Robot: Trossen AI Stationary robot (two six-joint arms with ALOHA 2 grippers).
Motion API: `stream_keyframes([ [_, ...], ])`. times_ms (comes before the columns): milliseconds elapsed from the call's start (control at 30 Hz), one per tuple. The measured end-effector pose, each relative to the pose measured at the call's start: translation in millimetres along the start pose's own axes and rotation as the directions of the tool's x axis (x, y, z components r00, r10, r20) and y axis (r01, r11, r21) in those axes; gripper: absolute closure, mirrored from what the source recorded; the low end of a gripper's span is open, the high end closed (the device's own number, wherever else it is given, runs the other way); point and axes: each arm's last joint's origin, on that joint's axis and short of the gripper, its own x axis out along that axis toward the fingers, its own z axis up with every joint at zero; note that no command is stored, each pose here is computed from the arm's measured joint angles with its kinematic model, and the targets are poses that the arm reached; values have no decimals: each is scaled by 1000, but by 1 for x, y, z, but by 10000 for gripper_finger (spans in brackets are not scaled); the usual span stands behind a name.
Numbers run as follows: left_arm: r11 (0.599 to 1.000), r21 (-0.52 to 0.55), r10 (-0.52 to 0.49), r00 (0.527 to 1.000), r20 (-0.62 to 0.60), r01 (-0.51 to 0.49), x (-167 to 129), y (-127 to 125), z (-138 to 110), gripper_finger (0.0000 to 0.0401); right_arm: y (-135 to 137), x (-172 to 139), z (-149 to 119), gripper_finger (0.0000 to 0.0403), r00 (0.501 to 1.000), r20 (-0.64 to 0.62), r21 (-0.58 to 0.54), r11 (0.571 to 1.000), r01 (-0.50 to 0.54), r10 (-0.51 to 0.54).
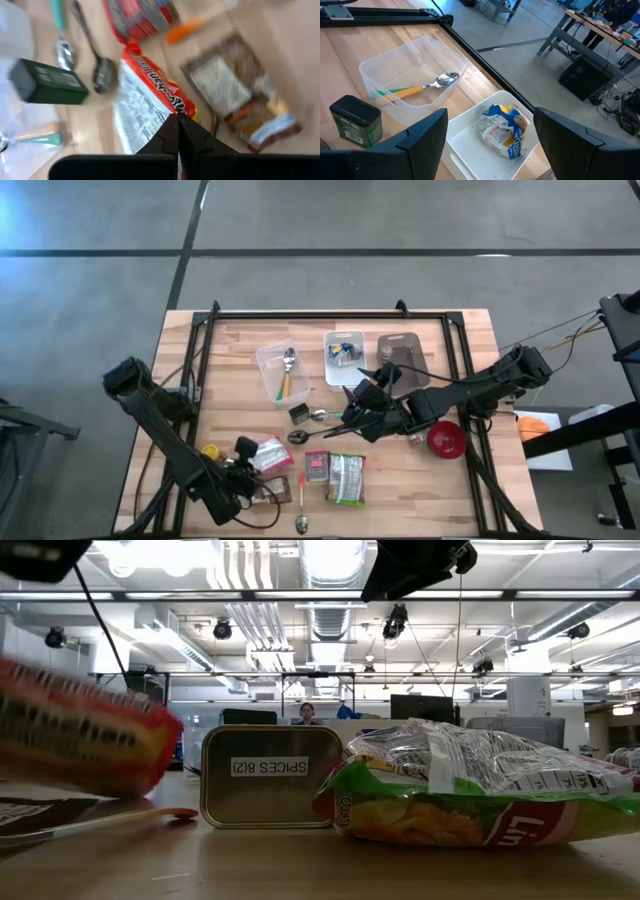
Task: Pick & Place Food Item
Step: Put the red noodle pack into the white bin
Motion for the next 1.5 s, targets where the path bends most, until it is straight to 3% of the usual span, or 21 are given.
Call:
stream_keyframes([
  [333,980,-195,75,984,164,-42,-33,36,11,401,0,0,0,110,1000,0,0,1000,0,0],
  [667,949,-306,124,980,154,-72,-29,61,17,401,1,0,1,110,1000,6,50,999,-9,9],
  [833,942,-325,138,980,143,-85,-26,67,18,401,9,-1,7,110,982,-16,103,978,-183,186],
  [900,939,-334,141,980,144,-86,-25,68,19,401,14,-2,10,110,949,-26,72,947,-313,316],
  [967,936,-342,140,978,153,-81,-25,69,20,401,19,-4,14,110,887,-30,40,887,-460,462],
  [1067,934,-351,136,975,176,-67,-25,69,23,401,30,-8,18,110,726,-37,-24,725,-688,687],
  [1133,933,-357,129,974,189,-54,-26,68,24,401,35,-9,18,110,651,-39,-28,650,-759,758],
  [1233,932,-361,123,972,198,-44,-26,68,26,401,46,-7,14,110,622,-37,-103,616,-781,782],
  [1500,933,-360,106,971,215,-22,-27,68,28,401,71,6,-1,110,616,-49,-163,602,-782,786],
])
